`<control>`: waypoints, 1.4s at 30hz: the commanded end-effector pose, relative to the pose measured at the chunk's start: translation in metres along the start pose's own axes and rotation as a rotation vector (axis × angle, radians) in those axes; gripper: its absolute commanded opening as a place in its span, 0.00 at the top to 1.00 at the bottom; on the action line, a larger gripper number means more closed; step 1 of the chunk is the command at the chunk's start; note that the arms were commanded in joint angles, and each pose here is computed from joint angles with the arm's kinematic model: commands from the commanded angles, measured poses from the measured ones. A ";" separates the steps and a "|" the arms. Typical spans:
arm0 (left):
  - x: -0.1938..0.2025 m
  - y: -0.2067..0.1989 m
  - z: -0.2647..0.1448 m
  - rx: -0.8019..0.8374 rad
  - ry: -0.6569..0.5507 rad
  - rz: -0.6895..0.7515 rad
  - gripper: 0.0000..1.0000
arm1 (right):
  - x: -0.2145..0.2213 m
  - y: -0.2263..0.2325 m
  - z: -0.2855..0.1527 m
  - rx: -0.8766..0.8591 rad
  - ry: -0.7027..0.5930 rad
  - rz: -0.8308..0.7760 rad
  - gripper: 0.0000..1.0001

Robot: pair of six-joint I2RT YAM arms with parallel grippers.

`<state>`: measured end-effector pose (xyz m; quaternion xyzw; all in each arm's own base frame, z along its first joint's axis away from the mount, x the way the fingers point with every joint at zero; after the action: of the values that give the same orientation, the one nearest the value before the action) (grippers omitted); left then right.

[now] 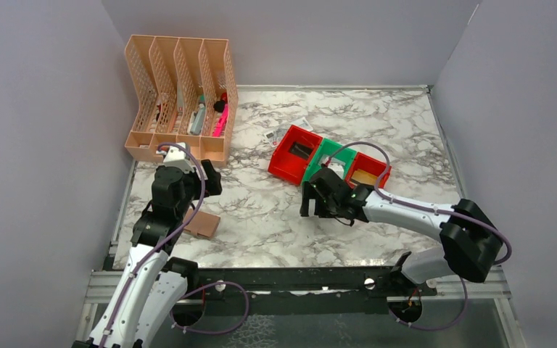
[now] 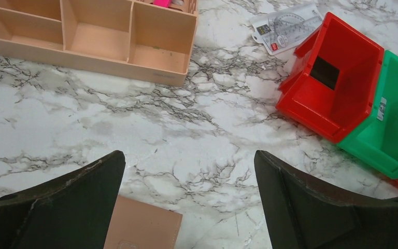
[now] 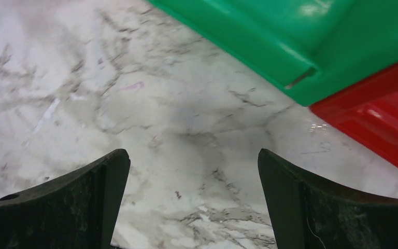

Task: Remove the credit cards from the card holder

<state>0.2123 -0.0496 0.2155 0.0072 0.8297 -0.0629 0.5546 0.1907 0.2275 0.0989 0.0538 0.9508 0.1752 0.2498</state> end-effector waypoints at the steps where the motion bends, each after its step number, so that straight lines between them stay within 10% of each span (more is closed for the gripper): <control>1: 0.002 -0.003 0.000 0.022 0.006 -0.020 0.01 | -0.020 -0.028 0.010 0.267 -0.205 0.151 0.01; 14: 0.002 -0.003 -0.001 0.024 0.000 -0.022 0.01 | -0.056 -0.070 0.032 0.540 -0.314 0.093 0.01; 42: 0.017 0.004 0.018 -0.062 0.136 -0.035 0.01 | -0.112 -0.069 -0.046 0.172 -0.488 0.219 0.01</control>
<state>0.2196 -0.0530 0.1957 0.0064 0.8551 -0.0621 0.5146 0.2687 0.1187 0.1553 0.2467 0.8639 0.0430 0.4371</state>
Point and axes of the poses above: each gripper's point midway between its finger pads, its own z axis out along the fingers, its own y axis along the line the jaws close on, x = y × z, the point moved 5 cm from there along -z, back along the fingers, and after that the axes turned 9 degrees about z, right-handed, at the moved point
